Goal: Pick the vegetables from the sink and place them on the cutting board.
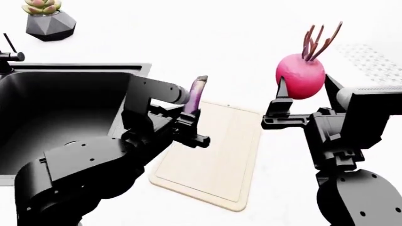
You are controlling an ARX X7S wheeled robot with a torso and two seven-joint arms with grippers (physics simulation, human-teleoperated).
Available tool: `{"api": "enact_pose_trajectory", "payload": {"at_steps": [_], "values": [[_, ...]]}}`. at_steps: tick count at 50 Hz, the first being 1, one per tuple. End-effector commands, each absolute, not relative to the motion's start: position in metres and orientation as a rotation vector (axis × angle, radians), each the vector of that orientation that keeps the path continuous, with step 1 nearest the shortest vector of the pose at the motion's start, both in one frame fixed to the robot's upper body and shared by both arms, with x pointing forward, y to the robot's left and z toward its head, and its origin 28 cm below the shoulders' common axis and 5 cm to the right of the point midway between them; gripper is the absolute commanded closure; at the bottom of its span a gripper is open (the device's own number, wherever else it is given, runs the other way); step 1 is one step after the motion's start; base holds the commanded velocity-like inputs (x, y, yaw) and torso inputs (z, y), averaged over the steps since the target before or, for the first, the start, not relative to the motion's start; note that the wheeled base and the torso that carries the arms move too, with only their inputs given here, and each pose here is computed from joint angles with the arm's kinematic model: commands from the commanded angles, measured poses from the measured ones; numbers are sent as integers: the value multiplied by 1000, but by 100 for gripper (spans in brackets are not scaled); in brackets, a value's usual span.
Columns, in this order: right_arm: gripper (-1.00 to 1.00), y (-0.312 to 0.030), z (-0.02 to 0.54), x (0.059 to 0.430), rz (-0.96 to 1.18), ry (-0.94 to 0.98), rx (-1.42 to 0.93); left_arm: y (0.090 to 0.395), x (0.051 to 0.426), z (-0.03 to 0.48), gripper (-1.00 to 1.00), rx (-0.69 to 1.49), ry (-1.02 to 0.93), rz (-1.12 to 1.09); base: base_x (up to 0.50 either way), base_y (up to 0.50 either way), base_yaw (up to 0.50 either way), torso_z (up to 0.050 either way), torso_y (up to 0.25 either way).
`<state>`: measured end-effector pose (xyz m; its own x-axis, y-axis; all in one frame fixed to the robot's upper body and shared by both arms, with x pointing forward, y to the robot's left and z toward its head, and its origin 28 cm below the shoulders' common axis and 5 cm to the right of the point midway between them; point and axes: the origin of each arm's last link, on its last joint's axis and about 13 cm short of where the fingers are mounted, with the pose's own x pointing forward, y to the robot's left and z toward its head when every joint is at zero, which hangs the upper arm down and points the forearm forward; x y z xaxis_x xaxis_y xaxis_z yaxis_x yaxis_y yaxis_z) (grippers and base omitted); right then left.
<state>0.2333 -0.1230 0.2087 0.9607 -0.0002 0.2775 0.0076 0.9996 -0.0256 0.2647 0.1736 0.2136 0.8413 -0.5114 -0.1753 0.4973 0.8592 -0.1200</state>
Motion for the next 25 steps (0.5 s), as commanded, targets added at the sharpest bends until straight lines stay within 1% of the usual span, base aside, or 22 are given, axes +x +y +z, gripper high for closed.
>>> {"api": "enact_pose_trajectory", "payload": {"at_steps": [1,10,25], "values": [[100,-125,209,233,-11,-276,-23,170,275,203,100,-69,321,-541,0,0,0,0,0],[100,-126,210,231,-16,-278,-16,167,284,179,100,-66,411,-534,0,0,0,0,1],[100,-127,210,232,-19,-276,-12,166,284,173,100,-64,433,-536,0,0,0,0,0]]}}
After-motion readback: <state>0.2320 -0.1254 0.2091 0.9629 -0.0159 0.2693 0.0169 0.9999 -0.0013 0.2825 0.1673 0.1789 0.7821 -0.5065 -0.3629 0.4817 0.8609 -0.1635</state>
